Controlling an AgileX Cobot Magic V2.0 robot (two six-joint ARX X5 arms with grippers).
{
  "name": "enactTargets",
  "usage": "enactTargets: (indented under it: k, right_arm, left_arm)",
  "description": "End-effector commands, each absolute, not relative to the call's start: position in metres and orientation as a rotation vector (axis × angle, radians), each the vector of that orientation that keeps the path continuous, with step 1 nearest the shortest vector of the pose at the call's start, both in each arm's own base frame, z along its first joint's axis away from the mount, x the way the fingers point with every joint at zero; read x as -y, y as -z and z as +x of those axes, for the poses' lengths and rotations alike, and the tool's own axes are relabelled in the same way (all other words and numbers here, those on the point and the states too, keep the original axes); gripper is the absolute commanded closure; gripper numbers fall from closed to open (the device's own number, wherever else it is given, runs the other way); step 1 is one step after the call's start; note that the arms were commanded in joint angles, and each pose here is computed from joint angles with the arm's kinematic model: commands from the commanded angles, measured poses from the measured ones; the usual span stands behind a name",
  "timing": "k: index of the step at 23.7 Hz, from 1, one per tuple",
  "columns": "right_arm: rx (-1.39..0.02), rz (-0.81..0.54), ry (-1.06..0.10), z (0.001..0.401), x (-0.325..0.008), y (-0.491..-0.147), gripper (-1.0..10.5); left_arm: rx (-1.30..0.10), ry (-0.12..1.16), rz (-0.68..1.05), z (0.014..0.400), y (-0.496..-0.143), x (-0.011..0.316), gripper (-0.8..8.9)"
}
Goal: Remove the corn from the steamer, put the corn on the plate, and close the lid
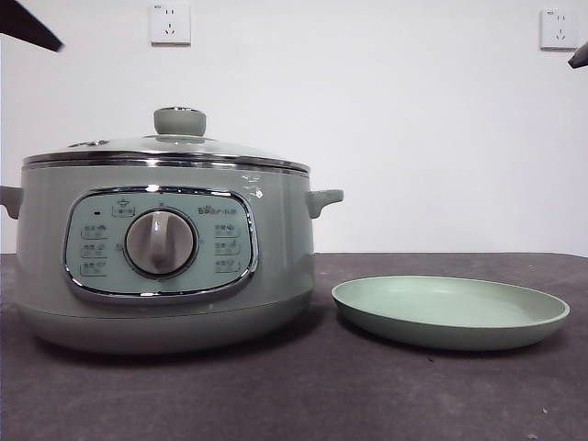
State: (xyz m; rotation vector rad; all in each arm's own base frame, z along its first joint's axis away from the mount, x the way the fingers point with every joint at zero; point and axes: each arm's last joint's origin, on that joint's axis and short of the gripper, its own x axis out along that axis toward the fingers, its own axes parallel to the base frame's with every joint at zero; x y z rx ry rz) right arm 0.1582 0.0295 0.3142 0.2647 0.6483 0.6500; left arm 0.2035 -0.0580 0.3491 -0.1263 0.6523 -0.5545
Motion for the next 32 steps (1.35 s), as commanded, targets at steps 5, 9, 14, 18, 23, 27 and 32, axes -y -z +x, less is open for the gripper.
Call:
enactTargets:
  k: [5,9,14,18,23,27,32]
  right_arm:
    - [-0.641,0.258,-0.651,0.159,-0.030,-0.315,5.1]
    - [-0.641,0.258,-0.651,0.159,-0.030,-0.315,5.1]
    - [-0.641,0.261,-0.650,0.159,-0.030,-0.316,5.1]
    - [-0.641,0.261,-0.649,0.159,-0.030,-0.316,5.1]
    - [-0.643,0.265,-0.648,0.159,-0.030,-0.315,5.1]
    - [-0.645,0.269,-0.647,0.159,-0.030,-0.315,5.1]
    - [-0.658,0.270,-0.666,0.160,-0.034,-0.314,5.1]
  left_arm:
    - [-0.660,0.536,-0.008,0.232,-0.337,0.093,3.75]
    - [-0.653,0.526,0.032,0.250,-0.322,0.114,3.75]
    - [-0.682,0.528,0.051,0.262,-0.307,0.127,3.78]
    - [-0.712,0.546,0.064,0.267,-0.297,0.136,4.44]
    - [-0.729,0.558,0.079,0.268,-0.292,0.141,5.99]
    - [-0.725,0.542,0.115,0.268,-0.292,0.140,8.22]
    - [-0.663,0.494,0.120,0.265,-0.302,0.136,8.22]
